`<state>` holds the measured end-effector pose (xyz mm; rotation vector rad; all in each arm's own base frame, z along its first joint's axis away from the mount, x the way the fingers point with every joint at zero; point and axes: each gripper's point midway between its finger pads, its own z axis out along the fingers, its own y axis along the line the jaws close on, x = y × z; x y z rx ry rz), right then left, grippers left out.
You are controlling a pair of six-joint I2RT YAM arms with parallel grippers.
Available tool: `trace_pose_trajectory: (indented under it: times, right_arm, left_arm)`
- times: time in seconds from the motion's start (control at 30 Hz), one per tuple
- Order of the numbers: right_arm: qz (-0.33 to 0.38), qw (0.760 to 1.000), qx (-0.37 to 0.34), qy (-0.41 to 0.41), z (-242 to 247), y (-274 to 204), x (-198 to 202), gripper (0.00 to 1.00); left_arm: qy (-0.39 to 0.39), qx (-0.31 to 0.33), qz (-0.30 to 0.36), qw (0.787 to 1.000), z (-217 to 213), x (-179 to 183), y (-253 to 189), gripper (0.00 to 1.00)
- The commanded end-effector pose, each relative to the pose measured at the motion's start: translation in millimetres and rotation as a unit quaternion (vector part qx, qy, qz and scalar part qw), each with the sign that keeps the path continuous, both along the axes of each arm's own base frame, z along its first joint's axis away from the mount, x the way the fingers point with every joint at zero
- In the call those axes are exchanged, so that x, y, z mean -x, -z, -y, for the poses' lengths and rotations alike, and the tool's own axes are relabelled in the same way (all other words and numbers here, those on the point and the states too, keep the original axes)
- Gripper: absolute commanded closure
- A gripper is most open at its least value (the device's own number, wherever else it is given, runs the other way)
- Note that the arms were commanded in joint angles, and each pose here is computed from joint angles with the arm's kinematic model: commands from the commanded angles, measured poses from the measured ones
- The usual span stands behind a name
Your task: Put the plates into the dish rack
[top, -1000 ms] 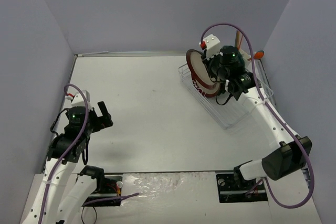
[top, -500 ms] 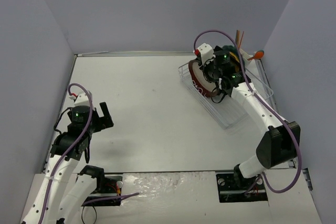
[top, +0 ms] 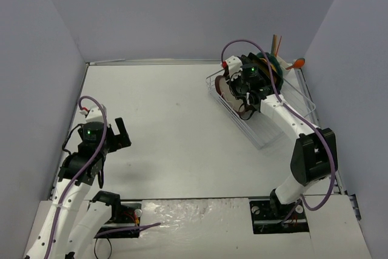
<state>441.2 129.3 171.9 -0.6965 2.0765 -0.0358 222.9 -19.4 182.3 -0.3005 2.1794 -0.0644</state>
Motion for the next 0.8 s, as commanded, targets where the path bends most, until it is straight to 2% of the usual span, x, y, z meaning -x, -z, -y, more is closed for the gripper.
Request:
trace_pose_trajectory:
  times: [0.0,0.07,0.1,0.13,0.4,0.5,0.57,0.77]
  right_arm:
    - [0.101,0.993,-0.049,0.023,-4,-56,-30,0.76]
    - [0.103,0.993,-0.052,0.025,-3,-59,-28,0.68]
    - [0.105,0.993,-0.055,0.027,-3,-62,-27,0.57]
    - [0.107,0.992,-0.059,0.029,-2,-64,-25,0.50]
    - [0.164,0.979,-0.110,0.055,10,-126,10,0.22]
    - [0.203,0.967,-0.134,0.080,24,-161,30,0.11]
    - [0.245,0.952,-0.159,0.094,35,-199,53,0.02]
    - [0.333,0.906,-0.210,0.155,76,-265,113,0.00]
  left_arm:
    - [-0.008,-0.005,0.042,0.999,-4,-14,-23,0.03]
    - [-0.008,-0.005,0.042,0.999,-4,-13,-23,0.03]
    - [-0.008,-0.004,0.043,0.999,-4,-13,-24,0.03]
    - [-0.009,-0.004,0.045,0.999,-4,-13,-25,0.03]
    - [-0.009,0.007,0.051,0.999,-3,-6,-34,0.03]
    - [-0.013,-0.001,0.052,0.999,-6,-1,-45,0.03]
    - [-0.018,-0.013,0.071,0.997,-12,0,-69,0.03]
    - [-0.030,-0.036,0.120,0.992,-24,6,-128,0.03]
